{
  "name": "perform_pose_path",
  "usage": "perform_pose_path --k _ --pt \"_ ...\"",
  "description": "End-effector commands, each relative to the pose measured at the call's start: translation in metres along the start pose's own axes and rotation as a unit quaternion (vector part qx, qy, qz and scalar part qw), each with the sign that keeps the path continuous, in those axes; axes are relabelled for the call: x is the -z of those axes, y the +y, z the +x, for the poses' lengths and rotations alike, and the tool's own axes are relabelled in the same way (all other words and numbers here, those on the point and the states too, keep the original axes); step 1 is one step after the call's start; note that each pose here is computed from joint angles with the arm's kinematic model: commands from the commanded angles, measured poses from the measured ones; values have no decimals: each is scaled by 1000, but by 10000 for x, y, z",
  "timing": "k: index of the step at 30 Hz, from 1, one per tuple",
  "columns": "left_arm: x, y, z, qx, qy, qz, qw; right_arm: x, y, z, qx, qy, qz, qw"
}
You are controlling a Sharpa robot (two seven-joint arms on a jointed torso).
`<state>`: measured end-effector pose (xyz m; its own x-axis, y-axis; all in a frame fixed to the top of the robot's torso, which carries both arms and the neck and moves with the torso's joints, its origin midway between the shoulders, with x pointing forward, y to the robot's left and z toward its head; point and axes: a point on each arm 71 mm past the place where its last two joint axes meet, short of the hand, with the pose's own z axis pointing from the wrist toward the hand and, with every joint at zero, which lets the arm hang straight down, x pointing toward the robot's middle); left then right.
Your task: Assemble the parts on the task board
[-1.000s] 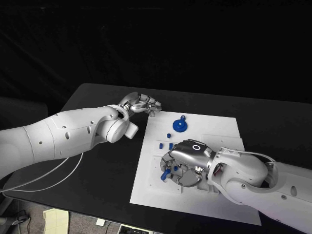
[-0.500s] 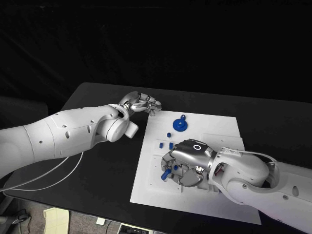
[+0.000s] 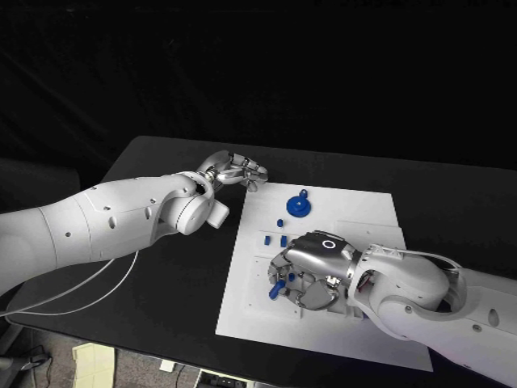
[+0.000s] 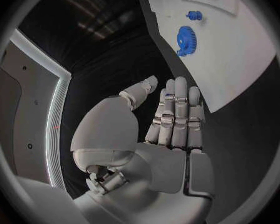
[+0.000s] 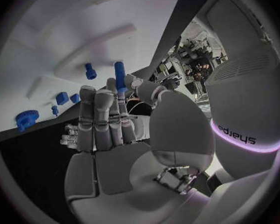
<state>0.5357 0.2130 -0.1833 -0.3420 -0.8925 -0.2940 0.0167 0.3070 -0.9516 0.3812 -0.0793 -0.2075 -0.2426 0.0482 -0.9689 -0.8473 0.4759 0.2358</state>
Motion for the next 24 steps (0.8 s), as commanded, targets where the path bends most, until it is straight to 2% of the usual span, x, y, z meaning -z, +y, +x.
perform_pose_path --k 1,16,24 --pt "-4 -16 21 1 7 5 1000 2 15 14 6 7 -5 1000" --pt "-1 -13 13 1 6 5 1000 50 15 38 17 31 -6 999" --pt "-2 -14 16 1 7 5 1000 19 43 40 21 32 -9 999"
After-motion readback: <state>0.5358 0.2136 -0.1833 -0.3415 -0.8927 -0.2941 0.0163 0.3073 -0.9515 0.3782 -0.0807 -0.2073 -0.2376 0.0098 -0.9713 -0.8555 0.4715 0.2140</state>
